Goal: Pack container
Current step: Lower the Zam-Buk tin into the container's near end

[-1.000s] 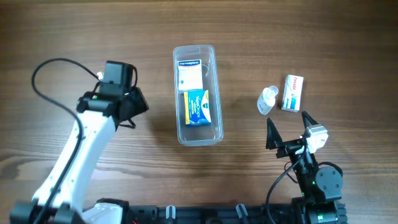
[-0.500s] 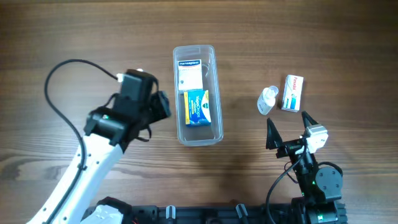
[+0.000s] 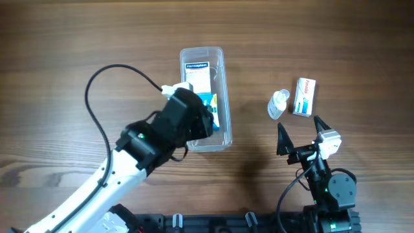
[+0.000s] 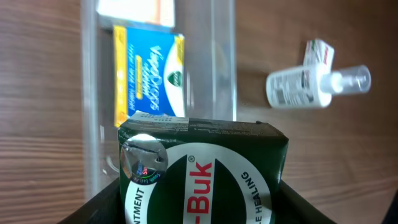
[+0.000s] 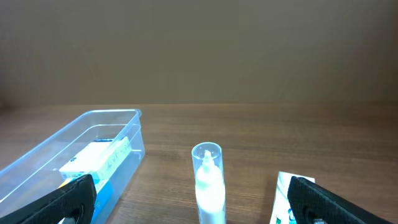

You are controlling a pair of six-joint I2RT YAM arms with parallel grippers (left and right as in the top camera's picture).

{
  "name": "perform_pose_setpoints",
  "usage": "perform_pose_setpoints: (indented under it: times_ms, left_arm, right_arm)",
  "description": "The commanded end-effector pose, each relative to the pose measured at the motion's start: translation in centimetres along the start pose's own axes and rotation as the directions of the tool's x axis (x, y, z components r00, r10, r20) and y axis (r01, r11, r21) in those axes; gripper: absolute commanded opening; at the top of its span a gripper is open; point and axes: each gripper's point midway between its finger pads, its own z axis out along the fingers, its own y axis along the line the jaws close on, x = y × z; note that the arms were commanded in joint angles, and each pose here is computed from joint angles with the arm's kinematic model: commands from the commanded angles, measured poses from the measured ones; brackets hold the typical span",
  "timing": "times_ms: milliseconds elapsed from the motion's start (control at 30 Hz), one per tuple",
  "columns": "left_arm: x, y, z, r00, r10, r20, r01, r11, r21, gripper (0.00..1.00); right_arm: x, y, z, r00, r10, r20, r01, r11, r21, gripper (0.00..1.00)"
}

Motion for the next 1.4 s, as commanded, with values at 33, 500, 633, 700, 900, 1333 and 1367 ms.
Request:
perform_pose_setpoints:
  times_ms: [33,500,633,700,900,1333,1367]
  left_arm:
    - [1.1,-0.8,1.6,0.999,-0.018,-0.031,0.017,0.999,-0.029,0.57]
    - [2.9,2.1,5.5,0.994,-0.017,-0.107,-0.005,0.98,-0.198,0.57]
    - [3.5,2.8,6.1,0.991,-0.018,-0.133,-0.013,0.973,-0.231,0.59]
    - [3.7,3.0,6.3,0.99,-0.019,-0.14,-0.015,0.971,-0.24,0.61]
    - [4.0,3.4,6.7,0.988,-0.02,-0.155,-0.021,0.966,-0.258,0.66]
    - [4.2,3.6,6.7,0.986,-0.021,-0.163,-0.024,0.963,-0.267,0.71]
    - [4.1,3.6,6.7,0.987,-0.021,-0.16,-0.023,0.964,-0.264,0.7]
  right_arm:
    - [0.0,0.2,0.0,1.0,-0.018,0.0,0.018,1.0,-0.012,1.0]
    - [0.0,0.2,0.0,1.0,-0.018,0.0,0.018,1.0,-0.012,1.0]
    - [0.0,0.2,0.0,1.0,-0.018,0.0,0.018,1.0,-0.012,1.0]
    - [0.0,0.2,0.0,1.0,-0.018,0.0,0.018,1.0,-0.012,1.0]
    - [0.0,0.2,0.0,1.0,-0.018,0.0,0.018,1.0,-0.012,1.0]
    - [0.0,0.2,0.0,1.0,-0.018,0.0,0.018,1.0,-0.012,1.0]
    - [0.0,0.2,0.0,1.0,-0.018,0.0,0.018,1.0,-0.012,1.0]
